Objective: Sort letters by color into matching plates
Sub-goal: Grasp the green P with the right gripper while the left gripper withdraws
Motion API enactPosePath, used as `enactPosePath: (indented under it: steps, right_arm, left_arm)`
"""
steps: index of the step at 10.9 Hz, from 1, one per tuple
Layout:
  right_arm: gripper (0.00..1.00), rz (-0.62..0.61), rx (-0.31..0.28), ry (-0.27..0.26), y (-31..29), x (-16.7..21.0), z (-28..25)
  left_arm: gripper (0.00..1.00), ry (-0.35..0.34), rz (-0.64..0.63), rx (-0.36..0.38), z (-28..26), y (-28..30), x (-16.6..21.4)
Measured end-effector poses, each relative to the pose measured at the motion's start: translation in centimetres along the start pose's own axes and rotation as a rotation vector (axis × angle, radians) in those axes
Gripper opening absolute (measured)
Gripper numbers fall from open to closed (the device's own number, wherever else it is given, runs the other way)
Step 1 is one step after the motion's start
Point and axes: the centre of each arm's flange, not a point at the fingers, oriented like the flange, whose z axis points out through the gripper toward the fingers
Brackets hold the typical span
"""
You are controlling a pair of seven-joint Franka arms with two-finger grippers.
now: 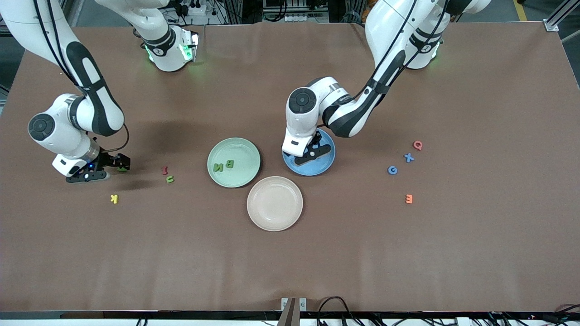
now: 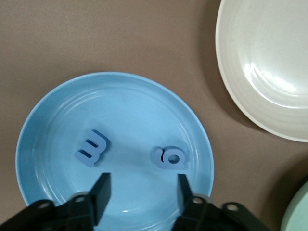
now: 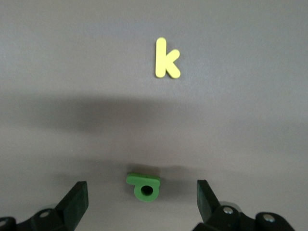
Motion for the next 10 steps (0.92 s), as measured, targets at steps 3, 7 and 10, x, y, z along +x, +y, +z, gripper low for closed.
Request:
enactPosePath:
  steps: [3,7,10]
  right_arm:
    - [1.00,0.014,0.002,-0.007,0.2,-1.5,1.0]
    - [1.00,0.024,0.003,-0.003,0.4,-2.3,1.6]
    - [1.00,0.015,0.000,0.008,0.0,-2.0,2.0]
  left_arm:
    - [1.00,0.017,0.006,-0.004,-0.5,-0.7,2.6]
    - [1.00,0.042,0.100,-0.023,-2.5,-3.6,10.0]
    - [1.00,0.048,0.167,-0.020,-2.9,-6.1,14.3]
